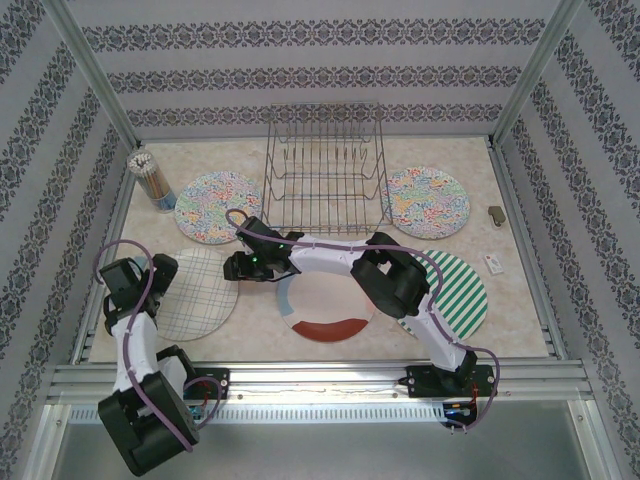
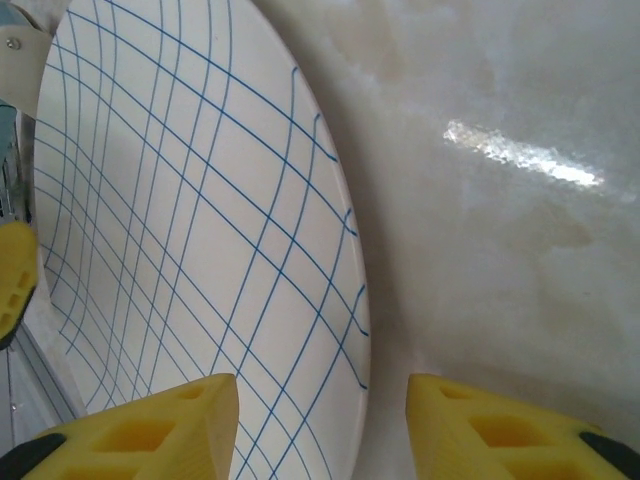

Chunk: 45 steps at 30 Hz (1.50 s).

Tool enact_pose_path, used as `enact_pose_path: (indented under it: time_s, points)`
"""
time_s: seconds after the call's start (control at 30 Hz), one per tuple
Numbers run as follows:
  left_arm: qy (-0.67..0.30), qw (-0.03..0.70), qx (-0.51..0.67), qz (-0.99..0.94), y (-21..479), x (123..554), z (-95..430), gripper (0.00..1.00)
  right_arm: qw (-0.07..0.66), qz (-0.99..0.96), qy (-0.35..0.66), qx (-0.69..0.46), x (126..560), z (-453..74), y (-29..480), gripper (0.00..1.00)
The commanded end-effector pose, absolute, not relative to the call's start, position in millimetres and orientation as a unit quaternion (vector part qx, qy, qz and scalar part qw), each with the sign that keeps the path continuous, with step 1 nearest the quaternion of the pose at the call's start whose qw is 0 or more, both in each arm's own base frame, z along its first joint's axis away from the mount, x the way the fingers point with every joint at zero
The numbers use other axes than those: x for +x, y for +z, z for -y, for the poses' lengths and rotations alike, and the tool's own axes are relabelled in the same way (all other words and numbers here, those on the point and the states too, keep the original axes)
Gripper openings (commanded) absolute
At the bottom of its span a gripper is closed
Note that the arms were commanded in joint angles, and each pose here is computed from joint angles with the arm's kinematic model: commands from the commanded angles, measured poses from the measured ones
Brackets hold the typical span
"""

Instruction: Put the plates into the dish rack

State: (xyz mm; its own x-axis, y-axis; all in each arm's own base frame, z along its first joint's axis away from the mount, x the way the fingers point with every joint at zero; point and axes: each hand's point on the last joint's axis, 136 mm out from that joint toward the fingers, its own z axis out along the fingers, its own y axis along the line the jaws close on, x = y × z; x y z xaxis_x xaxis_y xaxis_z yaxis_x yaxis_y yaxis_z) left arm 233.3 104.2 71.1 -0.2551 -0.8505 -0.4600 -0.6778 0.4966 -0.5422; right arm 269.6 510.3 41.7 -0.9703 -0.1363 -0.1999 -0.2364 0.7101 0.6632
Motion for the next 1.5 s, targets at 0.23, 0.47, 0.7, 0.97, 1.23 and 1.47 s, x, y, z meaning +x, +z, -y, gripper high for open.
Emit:
enact_pose_path:
  time_s: [0.23, 0.47, 0.7, 0.97, 1.23, 1.47]
  points:
    - [-0.017, 0.328, -0.524, -0.786, 69, 198, -122, 1.00, 0.064, -0.921, 0.371, -0.102, 271, -508, 42, 0.58]
    - [-0.013, 0.308, -0.525, -0.793, 57, 200, -124, 1.00, 0.060, -0.921, 0.369, -0.105, 271, -509, 39, 0.60]
    - [-0.027, 0.298, -0.526, -0.796, 49, 207, -123, 1.00, 0.056, -0.922, 0.368, -0.106, 270, -510, 35, 0.61]
    - [-0.043, 0.295, -0.519, -0.801, 46, 218, -123, 1.00, 0.053, -0.921, 0.370, -0.110, 271, -514, 32, 0.62]
    - [-0.055, 0.291, -0.515, -0.804, 42, 220, -119, 1.00, 0.049, -0.918, 0.377, -0.113, 272, -522, 33, 0.62]
    - [-0.061, 0.286, -0.512, -0.808, 39, 220, -116, 1.00, 0.041, -0.917, 0.380, -0.116, 269, -525, 31, 0.62]
